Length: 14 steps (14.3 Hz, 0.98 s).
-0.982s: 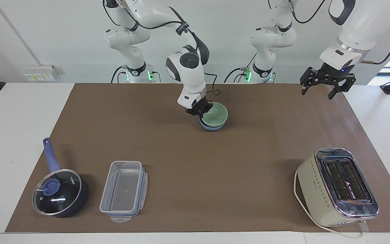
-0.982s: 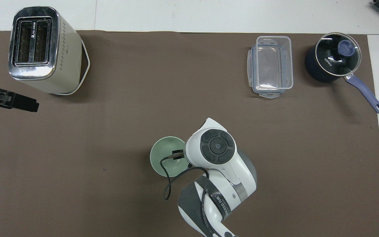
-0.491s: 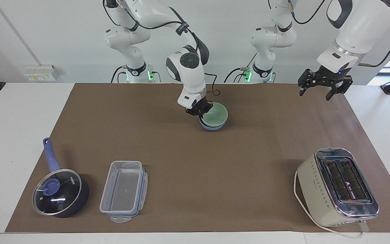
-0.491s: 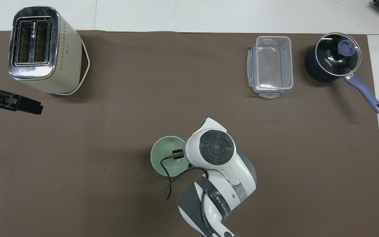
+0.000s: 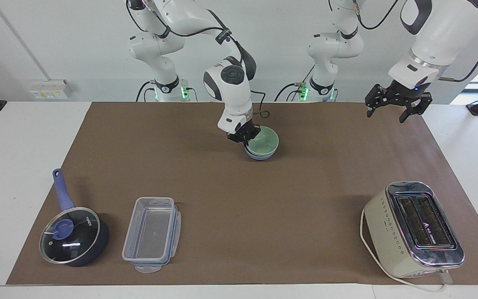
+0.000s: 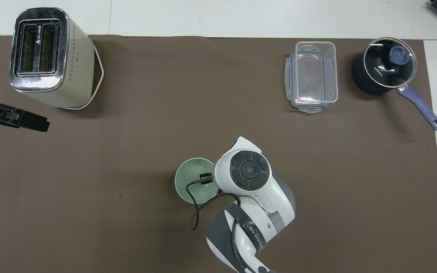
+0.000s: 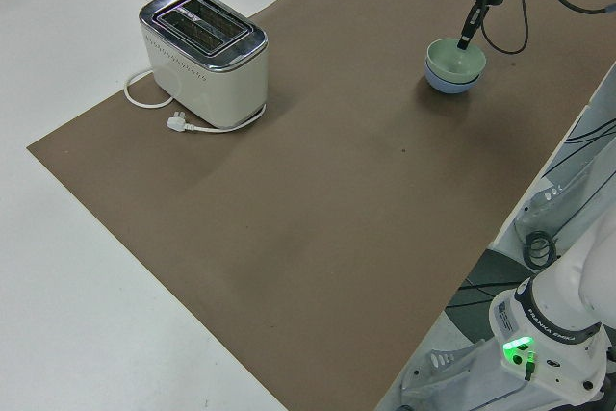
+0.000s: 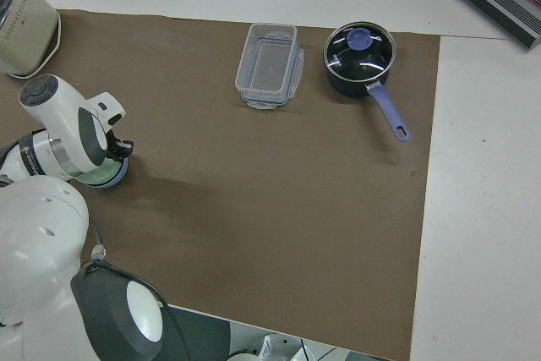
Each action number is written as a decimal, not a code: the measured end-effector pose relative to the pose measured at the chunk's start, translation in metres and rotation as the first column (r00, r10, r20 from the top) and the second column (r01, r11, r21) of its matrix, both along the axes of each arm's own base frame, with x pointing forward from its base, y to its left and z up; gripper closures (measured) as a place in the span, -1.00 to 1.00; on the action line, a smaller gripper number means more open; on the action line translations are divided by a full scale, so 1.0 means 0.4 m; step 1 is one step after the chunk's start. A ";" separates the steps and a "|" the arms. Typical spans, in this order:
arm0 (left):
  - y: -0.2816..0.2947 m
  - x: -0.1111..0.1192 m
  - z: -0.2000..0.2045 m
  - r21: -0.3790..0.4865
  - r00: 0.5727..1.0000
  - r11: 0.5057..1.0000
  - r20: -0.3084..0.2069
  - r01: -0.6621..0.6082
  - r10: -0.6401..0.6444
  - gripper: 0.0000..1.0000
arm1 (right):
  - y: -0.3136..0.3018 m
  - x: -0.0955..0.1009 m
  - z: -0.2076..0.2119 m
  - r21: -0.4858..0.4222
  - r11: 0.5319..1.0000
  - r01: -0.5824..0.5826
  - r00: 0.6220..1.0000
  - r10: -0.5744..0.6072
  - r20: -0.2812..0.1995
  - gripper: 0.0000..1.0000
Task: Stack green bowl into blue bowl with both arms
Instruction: 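Hold the green bowl seated inside the blue bowl with the right gripper, then open the right gripper and withdraw it from the stacked bowls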
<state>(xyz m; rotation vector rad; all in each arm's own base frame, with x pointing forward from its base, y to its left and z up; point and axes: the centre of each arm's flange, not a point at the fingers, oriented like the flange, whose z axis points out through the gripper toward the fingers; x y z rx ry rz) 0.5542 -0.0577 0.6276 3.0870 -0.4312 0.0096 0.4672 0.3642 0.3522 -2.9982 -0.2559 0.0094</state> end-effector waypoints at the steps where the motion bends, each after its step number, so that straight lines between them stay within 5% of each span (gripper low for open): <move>1: 0.001 -0.001 0.002 0.000 1.000 1.000 0.001 -0.001 0.001 -1.00 | -0.001 -0.001 -0.002 -0.001 1.000 0.000 1.000 0.000 -0.001 0.91; 4: 0.002 -0.005 0.010 0.000 1.000 1.000 0.007 -0.001 0.001 -1.00 | -0.002 -0.003 -0.006 -0.003 1.000 0.000 1.000 0.000 -0.003 0.86; 12: 0.002 -0.006 0.011 0.000 1.000 1.000 0.008 -0.002 0.002 -1.00 | -0.015 0.028 0.046 0.024 0.999 0.021 0.999 -0.022 0.043 -0.84; 14: 0.003 -0.006 0.011 0.000 1.000 1.000 0.008 -0.002 0.002 -1.00 | -0.069 0.070 0.112 0.039 0.997 0.064 0.995 -0.067 0.080 -1.00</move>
